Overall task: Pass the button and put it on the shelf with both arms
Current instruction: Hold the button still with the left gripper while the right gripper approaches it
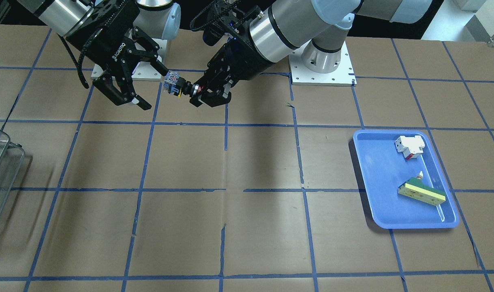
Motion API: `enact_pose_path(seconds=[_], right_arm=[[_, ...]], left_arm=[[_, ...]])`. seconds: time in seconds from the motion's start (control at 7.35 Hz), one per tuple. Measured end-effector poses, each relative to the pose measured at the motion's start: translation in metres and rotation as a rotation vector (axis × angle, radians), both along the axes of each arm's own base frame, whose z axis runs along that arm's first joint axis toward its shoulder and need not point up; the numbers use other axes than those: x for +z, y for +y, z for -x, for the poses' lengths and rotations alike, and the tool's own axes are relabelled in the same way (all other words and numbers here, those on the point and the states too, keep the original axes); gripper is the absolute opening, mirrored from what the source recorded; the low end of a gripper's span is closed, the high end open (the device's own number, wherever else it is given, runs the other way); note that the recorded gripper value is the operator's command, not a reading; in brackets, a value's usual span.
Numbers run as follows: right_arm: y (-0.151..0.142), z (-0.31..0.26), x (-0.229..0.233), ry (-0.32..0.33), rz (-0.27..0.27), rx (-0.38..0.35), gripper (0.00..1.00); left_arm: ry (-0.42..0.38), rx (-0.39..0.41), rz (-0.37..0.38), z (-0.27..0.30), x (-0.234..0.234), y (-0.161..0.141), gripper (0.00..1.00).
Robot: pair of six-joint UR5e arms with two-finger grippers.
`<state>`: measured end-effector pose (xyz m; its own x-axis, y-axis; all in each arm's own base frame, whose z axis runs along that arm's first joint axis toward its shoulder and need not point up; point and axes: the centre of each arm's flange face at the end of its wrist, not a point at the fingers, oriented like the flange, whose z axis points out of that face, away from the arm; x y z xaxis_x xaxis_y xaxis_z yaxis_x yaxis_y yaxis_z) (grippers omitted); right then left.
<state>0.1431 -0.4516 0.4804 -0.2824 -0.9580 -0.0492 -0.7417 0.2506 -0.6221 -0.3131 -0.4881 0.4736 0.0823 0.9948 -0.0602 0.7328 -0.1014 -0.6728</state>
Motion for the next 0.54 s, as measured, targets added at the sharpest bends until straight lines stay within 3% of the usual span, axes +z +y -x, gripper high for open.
enact_pose_path(seconds=[0.54], right_arm=[[0.013, -0.007, 0.006, -0.082, -0.051, 0.004, 1.0]], left_arm=[[0.002, -0.001, 0.005, 0.001, 0.003, 0.0, 0.0]])
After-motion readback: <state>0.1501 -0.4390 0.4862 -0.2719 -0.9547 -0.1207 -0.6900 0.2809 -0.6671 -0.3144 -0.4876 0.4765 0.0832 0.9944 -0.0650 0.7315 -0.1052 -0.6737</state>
